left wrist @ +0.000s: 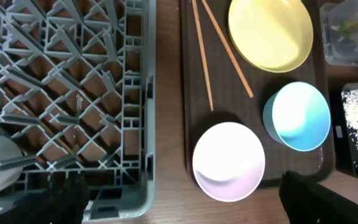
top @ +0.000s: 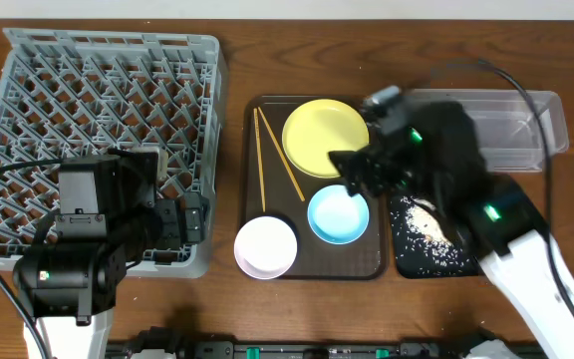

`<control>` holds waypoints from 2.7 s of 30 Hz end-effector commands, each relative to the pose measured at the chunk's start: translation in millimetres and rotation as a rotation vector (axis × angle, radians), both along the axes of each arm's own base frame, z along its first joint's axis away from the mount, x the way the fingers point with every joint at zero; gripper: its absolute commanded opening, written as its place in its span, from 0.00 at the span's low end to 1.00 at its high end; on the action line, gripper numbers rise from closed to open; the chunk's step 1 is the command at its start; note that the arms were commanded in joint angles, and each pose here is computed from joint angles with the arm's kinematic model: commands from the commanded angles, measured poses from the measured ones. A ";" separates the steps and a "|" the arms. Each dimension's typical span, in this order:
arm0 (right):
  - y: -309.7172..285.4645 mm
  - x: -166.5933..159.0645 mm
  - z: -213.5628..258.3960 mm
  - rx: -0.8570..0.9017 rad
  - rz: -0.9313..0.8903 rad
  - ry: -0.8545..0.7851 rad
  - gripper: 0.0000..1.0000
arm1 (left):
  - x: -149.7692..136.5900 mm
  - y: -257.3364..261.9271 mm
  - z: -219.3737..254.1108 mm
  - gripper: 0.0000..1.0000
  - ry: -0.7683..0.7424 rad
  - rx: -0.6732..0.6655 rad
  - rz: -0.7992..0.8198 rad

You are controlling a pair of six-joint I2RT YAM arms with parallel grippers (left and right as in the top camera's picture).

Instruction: Sort waste into correct bins and load items into the dishwasher

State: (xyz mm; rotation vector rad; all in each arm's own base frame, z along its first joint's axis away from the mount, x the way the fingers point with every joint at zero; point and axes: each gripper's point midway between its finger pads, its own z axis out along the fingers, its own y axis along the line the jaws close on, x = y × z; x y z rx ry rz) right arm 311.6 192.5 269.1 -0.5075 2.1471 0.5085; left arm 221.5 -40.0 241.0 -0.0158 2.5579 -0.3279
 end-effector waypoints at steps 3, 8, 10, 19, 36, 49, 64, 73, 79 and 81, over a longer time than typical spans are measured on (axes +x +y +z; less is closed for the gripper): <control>-41.1 -7.3 -13.3 0.004 -0.107 -0.170 0.99 | 1.3 0.4 5.0 0.98 -0.019 0.017 -0.014; -66.7 -26.2 -30.2 0.072 -0.163 -0.325 0.99 | 1.3 0.4 5.0 0.98 -0.019 0.017 -0.014; -78.2 -34.3 -38.6 0.090 -0.190 -0.373 0.99 | 1.3 0.4 5.0 0.98 -0.019 0.017 -0.014; -121.8 -60.6 -67.5 0.136 -0.316 -0.546 0.99 | 1.3 0.4 5.0 0.98 -0.019 0.017 -0.014; -153.9 -68.6 -76.8 0.138 -0.433 -0.668 0.99 | 1.3 0.4 5.0 0.98 -0.019 0.017 -0.014; -153.8 -68.2 -112.3 0.093 -0.434 -0.528 0.99 | 1.3 0.4 5.0 0.98 -0.019 0.017 -0.014; -153.8 -68.2 -112.3 0.094 -0.434 -0.528 0.99 | 3.4 -1.5 7.0 0.98 -0.028 0.001 -0.011; -153.8 -68.2 -112.3 0.094 -0.434 -0.528 0.99 | 28.1 -39.3 29.1 0.98 -0.128 -0.201 -0.128; -153.8 -68.2 -112.3 0.094 -0.434 -0.528 0.99 | 65.5 -62.2 22.2 0.98 -0.096 -0.331 -0.138; -153.8 -68.2 -112.3 0.094 -0.434 -0.528 0.99 | 83.8 -56.3 9.6 0.98 -0.057 -0.328 -0.026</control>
